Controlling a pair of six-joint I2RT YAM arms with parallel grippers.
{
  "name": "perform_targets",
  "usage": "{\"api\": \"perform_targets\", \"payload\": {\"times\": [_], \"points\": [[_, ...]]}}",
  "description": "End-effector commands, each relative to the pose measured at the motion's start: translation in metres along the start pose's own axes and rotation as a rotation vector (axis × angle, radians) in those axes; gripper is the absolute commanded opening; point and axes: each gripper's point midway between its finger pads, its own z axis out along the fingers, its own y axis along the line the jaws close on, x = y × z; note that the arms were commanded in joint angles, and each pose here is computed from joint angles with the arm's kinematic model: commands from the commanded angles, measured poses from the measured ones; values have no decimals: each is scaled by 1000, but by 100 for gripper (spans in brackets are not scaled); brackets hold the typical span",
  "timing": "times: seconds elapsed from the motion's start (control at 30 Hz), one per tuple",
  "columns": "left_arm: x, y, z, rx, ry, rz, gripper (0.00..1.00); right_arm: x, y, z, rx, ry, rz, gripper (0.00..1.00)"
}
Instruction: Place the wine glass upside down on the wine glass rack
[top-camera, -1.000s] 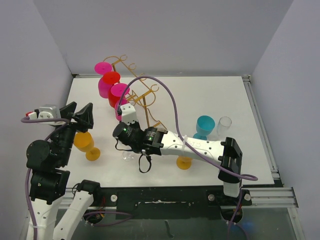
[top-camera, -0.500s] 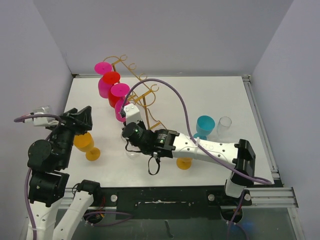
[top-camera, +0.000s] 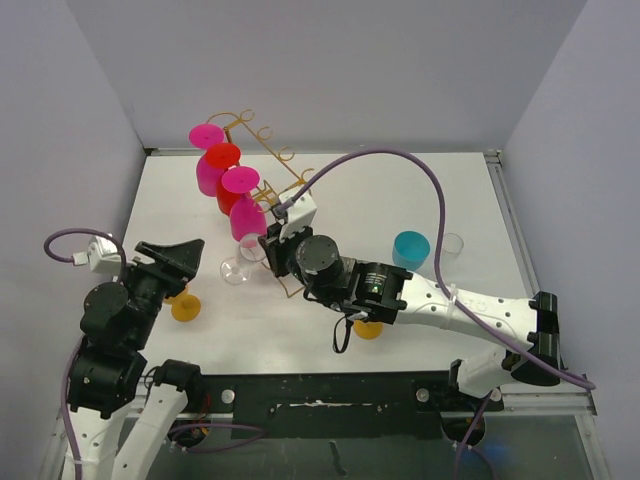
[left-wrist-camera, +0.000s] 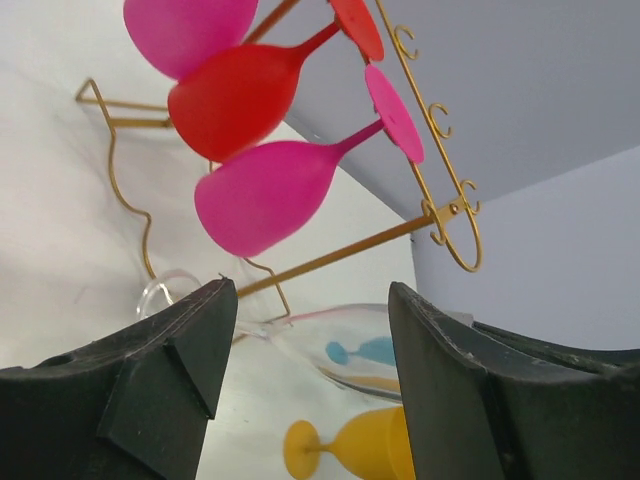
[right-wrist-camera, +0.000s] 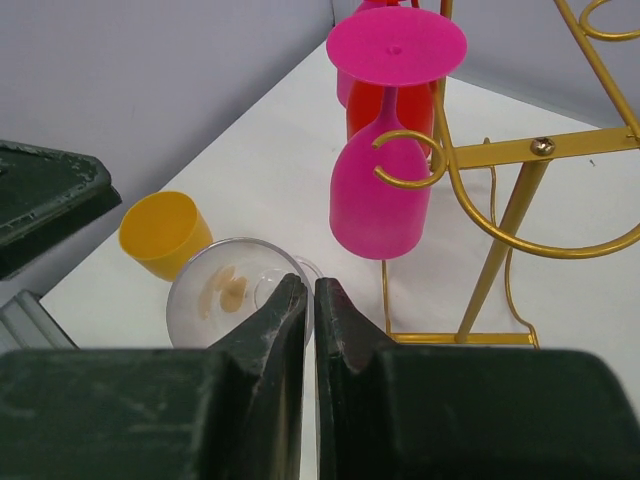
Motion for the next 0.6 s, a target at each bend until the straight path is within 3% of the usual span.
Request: {"api": "perform_targets", "payload": {"times": [0.0,0.57], "points": [[26,-1,-4,18,86,-253,60,-53,9,-11,-61,-179,85,0],[31,0,17,85,33,-713,60,-92,23,-19,-152,-335,195,0]]}}
